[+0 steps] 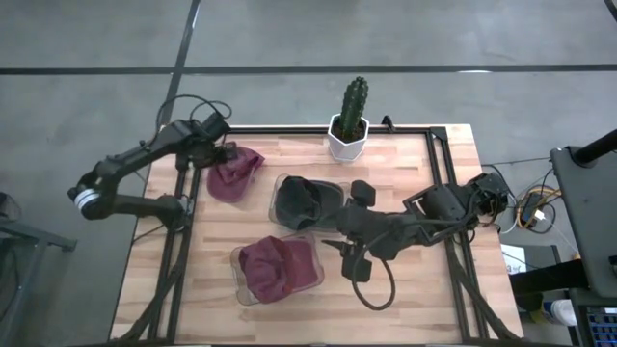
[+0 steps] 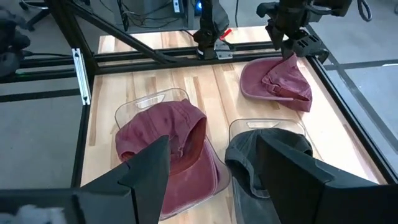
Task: Pick & Place hat
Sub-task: Put the red cap into the bottom transparent bin
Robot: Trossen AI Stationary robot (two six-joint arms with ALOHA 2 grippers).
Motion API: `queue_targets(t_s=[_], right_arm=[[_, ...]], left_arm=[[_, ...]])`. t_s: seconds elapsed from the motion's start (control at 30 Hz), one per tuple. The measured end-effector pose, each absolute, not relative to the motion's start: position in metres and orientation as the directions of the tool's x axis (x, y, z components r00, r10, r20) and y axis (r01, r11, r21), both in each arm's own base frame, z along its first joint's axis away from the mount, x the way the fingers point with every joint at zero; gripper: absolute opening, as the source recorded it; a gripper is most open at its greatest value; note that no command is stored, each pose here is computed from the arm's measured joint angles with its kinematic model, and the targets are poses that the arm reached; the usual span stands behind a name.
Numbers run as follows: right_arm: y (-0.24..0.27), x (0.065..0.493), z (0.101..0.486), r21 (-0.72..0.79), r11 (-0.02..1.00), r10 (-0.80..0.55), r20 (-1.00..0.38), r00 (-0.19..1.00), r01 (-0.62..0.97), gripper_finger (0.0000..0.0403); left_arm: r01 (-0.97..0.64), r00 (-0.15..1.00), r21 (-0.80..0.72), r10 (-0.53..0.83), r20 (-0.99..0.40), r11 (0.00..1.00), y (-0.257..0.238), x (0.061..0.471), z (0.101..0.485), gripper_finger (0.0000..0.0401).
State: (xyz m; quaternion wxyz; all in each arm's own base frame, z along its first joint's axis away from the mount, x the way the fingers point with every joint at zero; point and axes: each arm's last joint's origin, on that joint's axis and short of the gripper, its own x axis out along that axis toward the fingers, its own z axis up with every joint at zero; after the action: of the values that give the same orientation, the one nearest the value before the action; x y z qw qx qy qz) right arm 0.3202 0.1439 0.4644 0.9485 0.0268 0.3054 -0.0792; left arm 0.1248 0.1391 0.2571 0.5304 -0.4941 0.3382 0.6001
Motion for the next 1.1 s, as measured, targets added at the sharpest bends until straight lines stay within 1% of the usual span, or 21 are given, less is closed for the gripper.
queue_targets(t_s=[0.1, 0.2, 0.47, 0.6, 0.77, 0.83, 0.9, 0.93, 1.0, 1.03, 1.1], right_arm=[[0.143, 0.321, 0.465, 0.000, 0.986, -0.136, -0.583, 0.801, 0.168, 0.0228], [0.142, 0.321, 0.465, 0.000, 0.985, -0.140, -0.583, 0.801, 0.172, 0.0228], [0.133, 0.325, 0.465, -0.004, 0.981, -0.159, -0.582, 0.797, 0.193, 0.0228], [0.131, 0.326, 0.465, -0.001, 0.979, -0.166, -0.582, 0.796, 0.203, 0.0228], [0.128, 0.327, 0.465, 0.006, 0.976, -0.172, -0.581, 0.795, 0.216, 0.0228], [0.126, 0.328, 0.465, 0.006, 0.975, -0.177, -0.581, 0.795, 0.221, 0.0228], [0.125, 0.328, 0.465, 0.008, 0.974, -0.179, -0.578, 0.796, 0.224, 0.0228], [0.125, 0.329, 0.465, 0.008, 0.974, -0.180, -0.578, 0.796, 0.226, 0.0228], [0.124, 0.329, 0.465, 0.010, 0.974, -0.181, -0.576, 0.797, 0.227, 0.0228], [0.124, 0.329, 0.465, 0.009, 0.974, -0.180, -0.576, 0.797, 0.227, 0.0228], [0.124, 0.329, 0.466, 0.010, 0.974, -0.180, -0.574, 0.799, 0.226, 0.0228]], left_arm=[[-0.971, 0.012, -0.080, 0.289, -0.957, -0.226, 0.149, 0.117, 0.254, 0.0153], [-0.976, -0.025, -0.031, 0.254, -0.967, -0.214, 0.156, 0.112, 0.249, 0.0153], [-0.994, -0.106, 0.099, 0.155, -0.982, -0.052, 0.171, 0.118, 0.227, 0.0153], [-0.987, -0.163, 0.161, 0.116, -0.980, -0.022, 0.178, 0.121, 0.215, 0.0153], [-0.982, -0.185, 0.186, 0.058, -0.981, 0.016, 0.184, 0.127, 0.200, 0.0153], [-0.986, -0.159, 0.161, 0.030, -0.987, 0.040, 0.187, 0.130, 0.195, 0.0153], [-0.986, -0.141, 0.141, 0.010, -0.990, 0.086, 0.188, 0.132, 0.192, 0.0153], [-0.986, -0.135, 0.134, 0.003, -0.991, 0.101, 0.188, 0.133, 0.191, 0.0151], [-0.986, -0.137, 0.136, -0.008, -0.991, 0.099, 0.188, 0.134, 0.190, 0.0139], [-0.987, -0.141, 0.139, -0.015, -0.990, 0.084, 0.188, 0.134, 0.189, 0.0129], [-0.988, -0.141, 0.140, -0.017, -0.990, 0.062, 0.190, 0.133, 0.187, 0.0095]])
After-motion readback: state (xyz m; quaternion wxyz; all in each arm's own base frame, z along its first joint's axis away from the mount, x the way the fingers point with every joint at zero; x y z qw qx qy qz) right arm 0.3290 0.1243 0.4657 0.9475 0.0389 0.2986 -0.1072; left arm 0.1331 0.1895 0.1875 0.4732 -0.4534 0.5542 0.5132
